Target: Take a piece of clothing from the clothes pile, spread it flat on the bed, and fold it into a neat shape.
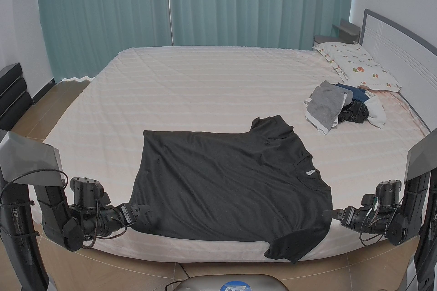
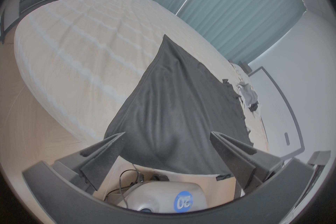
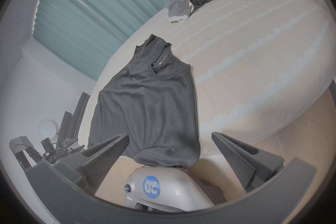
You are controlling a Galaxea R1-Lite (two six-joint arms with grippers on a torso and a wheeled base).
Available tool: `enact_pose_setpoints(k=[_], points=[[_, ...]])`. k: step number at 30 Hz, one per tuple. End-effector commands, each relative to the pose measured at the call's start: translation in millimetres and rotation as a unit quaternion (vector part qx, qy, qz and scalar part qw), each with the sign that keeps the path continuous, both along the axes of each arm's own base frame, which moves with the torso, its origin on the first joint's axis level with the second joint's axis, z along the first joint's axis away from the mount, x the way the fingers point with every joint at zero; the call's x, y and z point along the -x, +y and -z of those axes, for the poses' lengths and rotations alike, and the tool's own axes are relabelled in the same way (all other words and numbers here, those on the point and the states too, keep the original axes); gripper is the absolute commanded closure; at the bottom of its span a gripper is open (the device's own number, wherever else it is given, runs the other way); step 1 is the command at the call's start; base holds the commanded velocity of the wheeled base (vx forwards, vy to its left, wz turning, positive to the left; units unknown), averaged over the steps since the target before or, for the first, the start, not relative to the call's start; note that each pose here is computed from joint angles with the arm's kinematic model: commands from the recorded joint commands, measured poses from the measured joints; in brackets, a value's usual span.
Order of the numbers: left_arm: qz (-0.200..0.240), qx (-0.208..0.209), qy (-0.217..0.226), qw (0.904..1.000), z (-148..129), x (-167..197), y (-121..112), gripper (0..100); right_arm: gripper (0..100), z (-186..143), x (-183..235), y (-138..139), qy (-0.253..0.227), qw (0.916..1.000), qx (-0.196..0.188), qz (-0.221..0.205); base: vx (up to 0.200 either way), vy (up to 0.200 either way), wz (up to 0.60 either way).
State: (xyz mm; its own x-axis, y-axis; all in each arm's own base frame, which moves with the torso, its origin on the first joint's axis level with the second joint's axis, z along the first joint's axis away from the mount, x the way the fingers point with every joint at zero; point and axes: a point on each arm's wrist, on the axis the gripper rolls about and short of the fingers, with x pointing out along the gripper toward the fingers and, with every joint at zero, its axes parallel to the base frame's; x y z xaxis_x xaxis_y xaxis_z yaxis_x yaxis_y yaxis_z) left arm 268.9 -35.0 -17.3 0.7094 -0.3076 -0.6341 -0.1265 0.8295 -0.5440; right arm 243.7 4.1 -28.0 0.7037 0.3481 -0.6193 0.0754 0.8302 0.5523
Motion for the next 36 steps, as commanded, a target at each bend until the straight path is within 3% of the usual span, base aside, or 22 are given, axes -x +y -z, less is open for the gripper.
enact_pose_setpoints(k=[1, 17, 35, 36], points=[[0.009, -0.012, 0.023, 0.9996, 11.1, 9.0, 11.6, 0, 0, 21.9, 13.2, 1.2, 0.044, 0.999, 0.002, -0.008, 0.0, 0.0, 0.0], [0.024, -0.045, 0.03, 0.9982, 34.6, -0.2, 19.3, 0, 0, 25.1, 15.2, 6.1, 0.041, 0.999, 0.002, -0.019, 0.0, 0.0, 0.0], [0.037, -0.054, 0.007, 0.9978, 39.8, -19.4, 13.4, 0, 0, 25.4, 14.1, 6.1, 0.04, 0.999, 0.003, -0.018, 0.0, 0.0, 0.0], [0.037, -0.054, 0.008, 0.9978, 39.9, -19.0, 13.4, 100, 0, 25.4, 14.1, 6.1, 0.04, 0.999, 0.003, -0.018, 0.0, 0.0, 0.0]])
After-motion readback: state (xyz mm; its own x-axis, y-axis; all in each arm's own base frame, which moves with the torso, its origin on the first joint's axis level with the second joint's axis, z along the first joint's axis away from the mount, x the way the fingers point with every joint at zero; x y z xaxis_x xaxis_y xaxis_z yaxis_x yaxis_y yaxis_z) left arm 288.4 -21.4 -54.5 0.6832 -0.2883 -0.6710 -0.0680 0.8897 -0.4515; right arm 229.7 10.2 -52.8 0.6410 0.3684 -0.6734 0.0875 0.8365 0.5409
